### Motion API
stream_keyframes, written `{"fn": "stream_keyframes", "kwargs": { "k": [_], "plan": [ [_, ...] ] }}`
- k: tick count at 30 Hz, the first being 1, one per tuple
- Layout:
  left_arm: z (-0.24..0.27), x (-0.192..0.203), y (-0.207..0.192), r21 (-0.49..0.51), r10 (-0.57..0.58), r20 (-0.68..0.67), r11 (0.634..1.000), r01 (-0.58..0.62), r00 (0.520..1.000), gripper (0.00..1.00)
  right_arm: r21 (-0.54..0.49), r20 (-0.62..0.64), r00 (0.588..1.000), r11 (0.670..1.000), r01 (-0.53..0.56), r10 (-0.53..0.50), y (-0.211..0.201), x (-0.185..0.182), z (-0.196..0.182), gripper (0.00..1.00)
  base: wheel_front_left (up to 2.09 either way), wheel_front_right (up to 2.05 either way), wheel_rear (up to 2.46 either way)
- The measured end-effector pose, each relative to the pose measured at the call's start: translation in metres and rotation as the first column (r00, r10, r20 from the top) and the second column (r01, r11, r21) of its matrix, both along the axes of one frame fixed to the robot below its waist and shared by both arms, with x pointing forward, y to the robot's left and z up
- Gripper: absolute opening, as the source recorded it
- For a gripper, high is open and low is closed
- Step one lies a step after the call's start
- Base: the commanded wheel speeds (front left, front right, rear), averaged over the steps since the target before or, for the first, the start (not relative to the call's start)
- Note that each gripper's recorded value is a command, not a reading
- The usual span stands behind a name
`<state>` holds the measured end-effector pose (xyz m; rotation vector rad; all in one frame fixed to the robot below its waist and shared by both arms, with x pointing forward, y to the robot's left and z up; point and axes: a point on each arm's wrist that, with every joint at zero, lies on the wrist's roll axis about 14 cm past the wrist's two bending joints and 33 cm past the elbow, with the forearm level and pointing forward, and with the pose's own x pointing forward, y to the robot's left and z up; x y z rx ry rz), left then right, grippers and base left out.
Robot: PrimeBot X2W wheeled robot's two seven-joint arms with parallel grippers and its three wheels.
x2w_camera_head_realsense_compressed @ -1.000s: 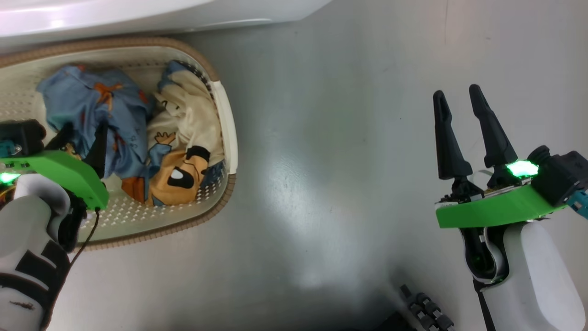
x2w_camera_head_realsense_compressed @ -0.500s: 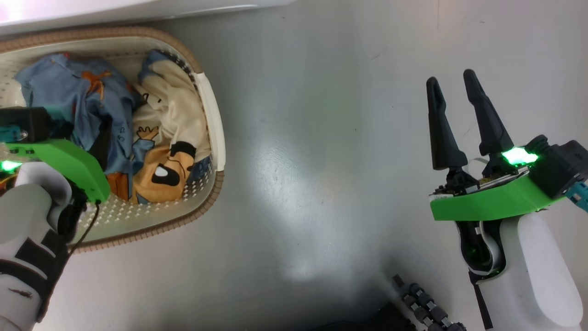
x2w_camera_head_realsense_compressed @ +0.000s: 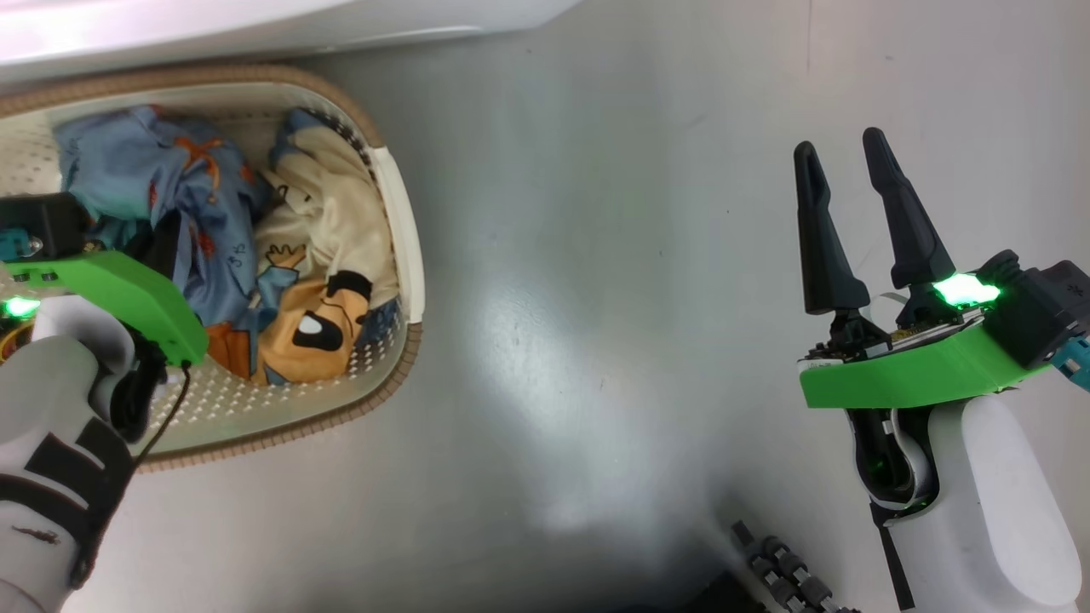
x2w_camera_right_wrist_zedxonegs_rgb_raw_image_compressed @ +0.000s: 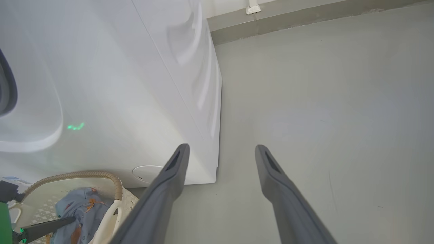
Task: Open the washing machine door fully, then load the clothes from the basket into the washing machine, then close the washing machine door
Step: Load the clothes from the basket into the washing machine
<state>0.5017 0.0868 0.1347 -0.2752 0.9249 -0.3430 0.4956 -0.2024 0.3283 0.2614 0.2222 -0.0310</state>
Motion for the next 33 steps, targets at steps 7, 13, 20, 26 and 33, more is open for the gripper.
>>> {"fn": "stream_keyframes", "kwargs": {
  "k": [7,13,20,26,33],
  "plan": [
    [0.035,0.02,0.008,-0.046,0.1,0.066,0.994,-0.097,0.993,0.0,0.011,0.047,0.999,1.0,-0.001,0.0,0.003,0.005,0.02,1.0,0.0,0.0,0.0],
    [0.066,0.014,0.023,-0.063,0.154,0.122,0.987,-0.147,0.981,0.0,0.022,0.09,0.996,1.0,-0.003,0.001,0.006,0.006,0.042,1.0,0.0,0.0,0.0],
    [0.109,0.003,0.033,-0.077,0.188,0.214,0.981,-0.176,0.959,0.0,0.028,0.099,0.995,1.0,0.002,-0.005,0.005,-0.011,0.061,1.0,0.0,0.0,0.0],
    [0.152,-0.009,0.035,-0.1,0.208,0.306,0.977,-0.186,0.929,0.0,0.027,0.124,0.992,0.999,0.024,-0.027,-0.003,-0.029,0.083,1.0,0.0,0.0,0.0],
    [0.202,-0.026,0.042,-0.113,0.225,0.421,0.974,-0.195,0.879,0.0,0.038,0.15,0.987,0.998,0.043,-0.048,-0.01,-0.052,0.105,1.0,0.0,0.0,0.0]
  ]
}}
